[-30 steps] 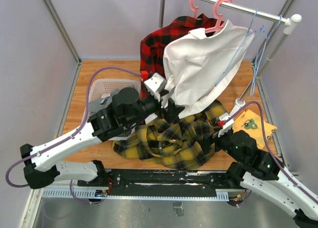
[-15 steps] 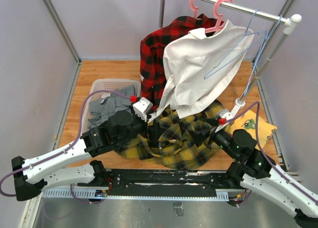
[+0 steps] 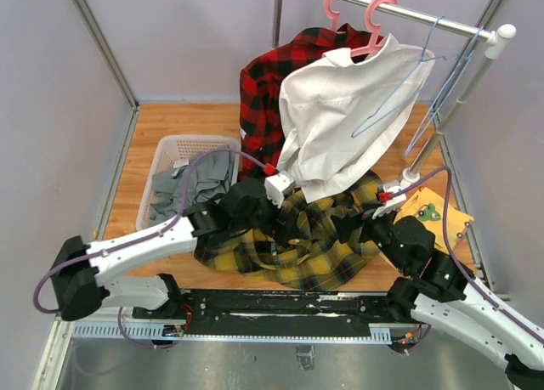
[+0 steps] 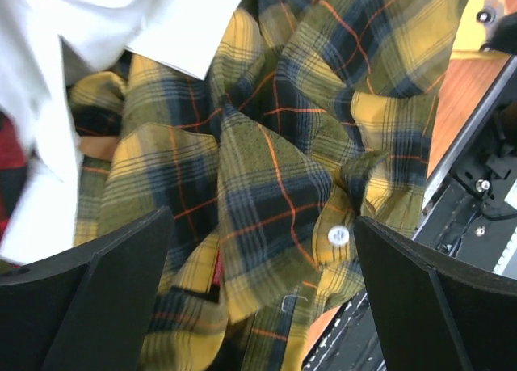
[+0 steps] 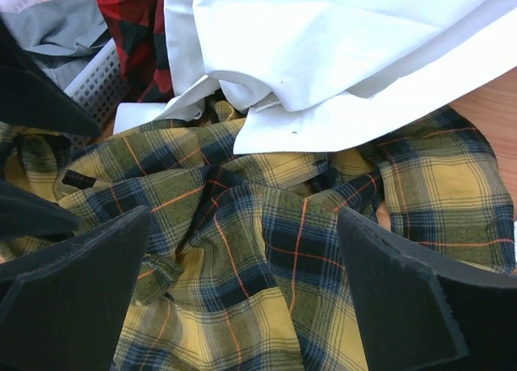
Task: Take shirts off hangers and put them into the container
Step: Pick up the shirt from the center of the board.
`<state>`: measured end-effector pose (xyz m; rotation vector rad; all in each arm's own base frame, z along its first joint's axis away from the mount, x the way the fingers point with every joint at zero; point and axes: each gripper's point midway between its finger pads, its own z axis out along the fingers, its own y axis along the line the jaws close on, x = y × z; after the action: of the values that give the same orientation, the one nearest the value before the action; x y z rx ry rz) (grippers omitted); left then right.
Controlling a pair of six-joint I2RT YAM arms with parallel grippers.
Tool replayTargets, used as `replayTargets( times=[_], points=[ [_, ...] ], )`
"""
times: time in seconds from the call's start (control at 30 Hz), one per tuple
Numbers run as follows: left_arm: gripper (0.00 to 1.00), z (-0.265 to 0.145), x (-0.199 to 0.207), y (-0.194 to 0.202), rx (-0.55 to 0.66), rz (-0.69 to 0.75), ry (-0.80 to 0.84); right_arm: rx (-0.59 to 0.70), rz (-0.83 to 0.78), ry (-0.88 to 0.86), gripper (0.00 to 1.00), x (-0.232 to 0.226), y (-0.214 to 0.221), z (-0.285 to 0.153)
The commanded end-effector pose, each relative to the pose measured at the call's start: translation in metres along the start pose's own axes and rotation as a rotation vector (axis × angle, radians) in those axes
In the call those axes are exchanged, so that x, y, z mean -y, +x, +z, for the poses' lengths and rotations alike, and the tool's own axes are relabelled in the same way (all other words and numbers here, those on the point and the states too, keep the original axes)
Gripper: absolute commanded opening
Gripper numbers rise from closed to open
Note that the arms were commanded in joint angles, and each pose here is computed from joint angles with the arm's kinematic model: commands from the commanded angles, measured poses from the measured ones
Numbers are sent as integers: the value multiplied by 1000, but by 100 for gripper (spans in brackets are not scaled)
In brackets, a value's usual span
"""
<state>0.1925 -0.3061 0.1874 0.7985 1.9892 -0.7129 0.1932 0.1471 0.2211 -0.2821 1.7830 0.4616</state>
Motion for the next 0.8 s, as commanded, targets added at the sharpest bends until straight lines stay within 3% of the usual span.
replayTargets(
  times=[0.0,0.13,0.3,0.53,0.67,0.73,0.77],
  points=[
    [100,32,12,2,-74,-10,66,27,11,-27,98,-1,-9,-9],
    [100,79,2,47,-225,-66,11,63,17,-64,98,-1,-12,-20],
    [100,105,-3,87,-337,-125,-33,95,22,-47,98,7,-14,-30],
    [99,125,-4,143,-450,-83,-126,116,26,-49,98,11,-16,-37],
    [77,125,6,172,-535,-36,-100,108,18,-31,98,14,-13,-37],
    [72,120,13,175,-523,-35,-71,104,15,-24,98,16,-13,-38],
    [63,116,18,170,-499,-37,-54,105,13,-18,98,17,-14,-39]
  ],
)
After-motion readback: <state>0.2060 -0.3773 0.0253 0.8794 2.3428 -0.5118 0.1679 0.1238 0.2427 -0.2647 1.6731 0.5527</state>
